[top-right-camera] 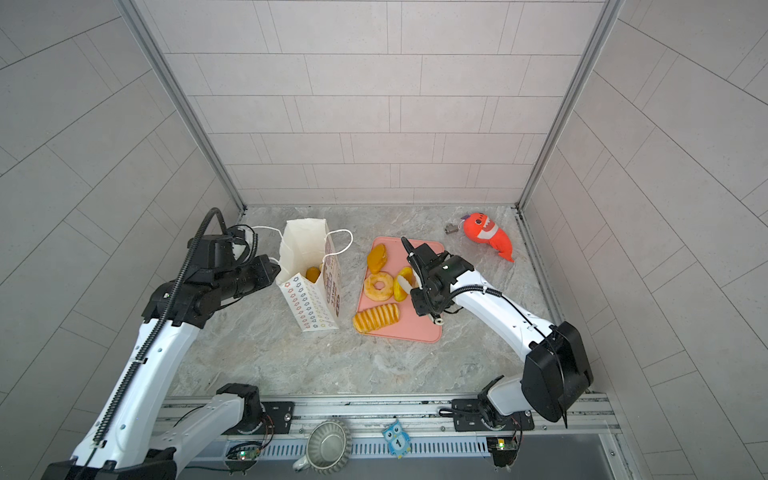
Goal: Place the fake bread into the paper bag
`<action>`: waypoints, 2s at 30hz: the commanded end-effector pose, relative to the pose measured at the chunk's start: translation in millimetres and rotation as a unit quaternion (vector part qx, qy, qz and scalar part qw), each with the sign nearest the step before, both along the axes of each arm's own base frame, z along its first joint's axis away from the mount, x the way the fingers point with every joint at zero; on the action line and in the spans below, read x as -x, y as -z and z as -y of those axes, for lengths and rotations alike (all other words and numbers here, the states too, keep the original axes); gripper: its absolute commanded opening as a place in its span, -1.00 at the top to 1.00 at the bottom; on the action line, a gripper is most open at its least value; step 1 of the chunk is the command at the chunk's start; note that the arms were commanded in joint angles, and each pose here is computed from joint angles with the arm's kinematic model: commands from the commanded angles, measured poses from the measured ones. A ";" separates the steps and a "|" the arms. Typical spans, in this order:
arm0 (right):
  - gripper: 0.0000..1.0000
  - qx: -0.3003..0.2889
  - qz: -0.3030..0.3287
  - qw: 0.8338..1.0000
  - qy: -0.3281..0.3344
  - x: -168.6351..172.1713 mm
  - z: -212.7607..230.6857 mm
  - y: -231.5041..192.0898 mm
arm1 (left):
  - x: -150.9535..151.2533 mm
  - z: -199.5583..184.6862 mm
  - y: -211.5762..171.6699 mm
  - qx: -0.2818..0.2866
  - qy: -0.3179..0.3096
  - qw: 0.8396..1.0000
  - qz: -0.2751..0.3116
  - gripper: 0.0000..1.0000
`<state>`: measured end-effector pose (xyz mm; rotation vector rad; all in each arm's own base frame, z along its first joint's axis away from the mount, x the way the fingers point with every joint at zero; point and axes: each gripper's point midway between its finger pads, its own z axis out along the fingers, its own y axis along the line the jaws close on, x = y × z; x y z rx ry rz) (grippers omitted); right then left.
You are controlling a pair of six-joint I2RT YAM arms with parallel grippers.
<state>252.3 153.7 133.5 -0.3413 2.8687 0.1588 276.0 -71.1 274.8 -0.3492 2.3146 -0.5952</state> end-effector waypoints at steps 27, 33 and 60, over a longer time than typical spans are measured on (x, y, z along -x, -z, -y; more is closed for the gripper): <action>0.03 0.021 0.007 1.000 0.000 -16.6 -22.6 15.9 | 3.7 -2.5 7.8 0.004 0.003 1.000 -0.002 0.92; 0.03 0.025 0.006 1.000 0.000 -21.3 -24.6 21.1 | 3.6 -2.5 7.7 0.004 0.003 1.000 -0.002 0.92; 0.42 0.027 0.047 0.998 0.010 -17.6 -10.1 -6.9 | 2.4 -4.2 4.0 0.007 0.000 1.000 -0.001 0.92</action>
